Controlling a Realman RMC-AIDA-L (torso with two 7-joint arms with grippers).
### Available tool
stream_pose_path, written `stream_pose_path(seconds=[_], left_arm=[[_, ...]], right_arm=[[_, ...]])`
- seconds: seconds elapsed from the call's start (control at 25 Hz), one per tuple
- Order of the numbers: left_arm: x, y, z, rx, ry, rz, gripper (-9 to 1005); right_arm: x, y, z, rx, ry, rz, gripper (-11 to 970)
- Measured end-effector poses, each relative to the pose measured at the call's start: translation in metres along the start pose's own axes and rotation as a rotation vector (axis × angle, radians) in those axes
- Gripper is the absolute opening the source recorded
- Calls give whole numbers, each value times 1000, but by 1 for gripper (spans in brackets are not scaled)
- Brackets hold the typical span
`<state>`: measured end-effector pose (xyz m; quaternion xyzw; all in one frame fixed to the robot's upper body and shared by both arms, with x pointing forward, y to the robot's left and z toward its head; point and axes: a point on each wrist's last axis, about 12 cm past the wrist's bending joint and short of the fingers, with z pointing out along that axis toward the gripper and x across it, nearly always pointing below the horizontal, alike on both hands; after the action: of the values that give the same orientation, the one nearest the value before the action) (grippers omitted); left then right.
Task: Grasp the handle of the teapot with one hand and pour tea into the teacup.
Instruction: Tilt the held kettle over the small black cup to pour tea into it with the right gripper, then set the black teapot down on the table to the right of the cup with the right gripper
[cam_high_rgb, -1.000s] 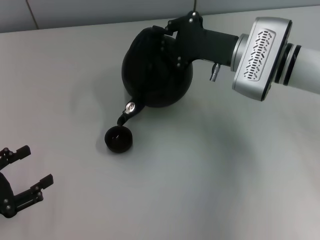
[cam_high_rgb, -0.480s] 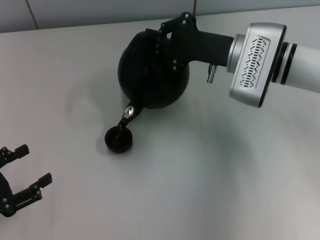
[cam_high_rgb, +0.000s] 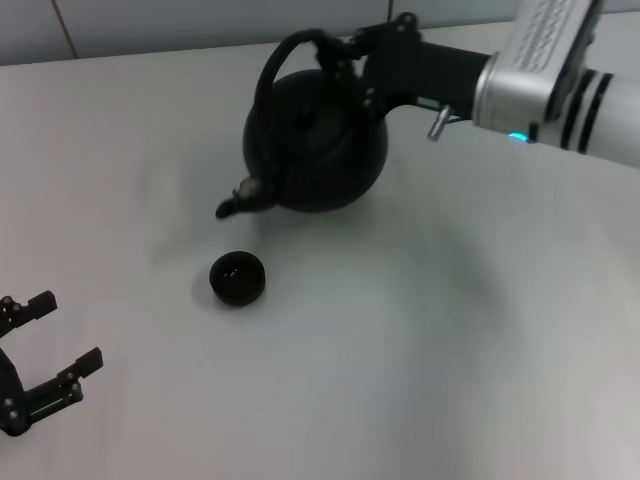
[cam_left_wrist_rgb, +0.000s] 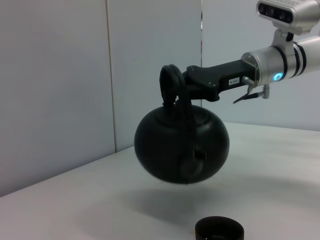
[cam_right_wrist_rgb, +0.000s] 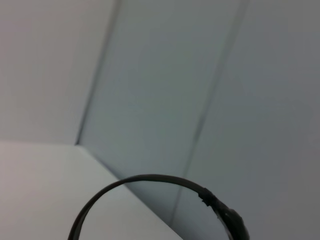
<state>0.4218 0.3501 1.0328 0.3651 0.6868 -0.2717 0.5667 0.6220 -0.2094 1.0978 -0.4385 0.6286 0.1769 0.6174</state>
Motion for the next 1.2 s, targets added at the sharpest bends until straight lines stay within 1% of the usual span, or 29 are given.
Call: stream_pose_path(seconds=[0.08, 0.12, 0.16, 0.28, 0.32, 0.36, 0.4, 0.44, 0.52, 0.56, 0.6, 0.64, 0.72, 0.8, 0.92, 1.0, 1.2], left_arm=[[0, 0, 0, 0, 0, 0, 807], [0, 0, 0, 0, 0, 2, 807], [0, 0, 0, 0, 1, 2, 807], [0, 0, 0, 0, 0, 2, 807], [0, 0, 0, 0, 0, 2, 807], [0, 0, 0, 1, -1, 2, 807], [0, 0, 0, 2, -1, 2, 807], [-1, 0, 0, 2, -1, 2, 807], [-1, 1, 1, 8, -3, 5, 807], [-1, 1, 1, 8, -3, 5, 807], [-2, 1, 1, 10, -3, 6, 807], [-2, 1, 1, 10, -3, 6, 807], [-2, 1, 2, 13, -3, 8, 807], [-2, 1, 2, 14, -3, 8, 808], [-2, 1, 3, 16, -4, 9, 808], [-2, 0, 4, 17, -6, 8, 808], [-2, -1, 5, 21, -8, 7, 808]], right_arm=[[4, -4, -8, 34, 4, 106, 66], [10, -7, -18, 69, 2, 200, 66], [16, -8, -30, 106, -5, 270, 66], [20, -8, -36, 127, -10, 301, 66], [26, -8, -45, 158, -15, 340, 66], [26, -8, -45, 158, -15, 340, 66], [32, -7, -54, 190, -18, 376, 66], [32, -7, -54, 190, -18, 376, 66], [41, -6, -67, 245, -21, 415, 66], [41, -6, -67, 245, -21, 415, 66], [45, -5, -75, 271, -20, 429, 66], [45, -5, -75, 271, -20, 429, 66], [51, -4, -84, 306, -22, 437, 66], [55, -2, -88, 321, -19, 439, 66], [57, 0, -90, 327, -12, 439, 66], [62, 5, -91, 329, 5, 426, 66], [66, 9, -90, 333, 20, 418, 65]])
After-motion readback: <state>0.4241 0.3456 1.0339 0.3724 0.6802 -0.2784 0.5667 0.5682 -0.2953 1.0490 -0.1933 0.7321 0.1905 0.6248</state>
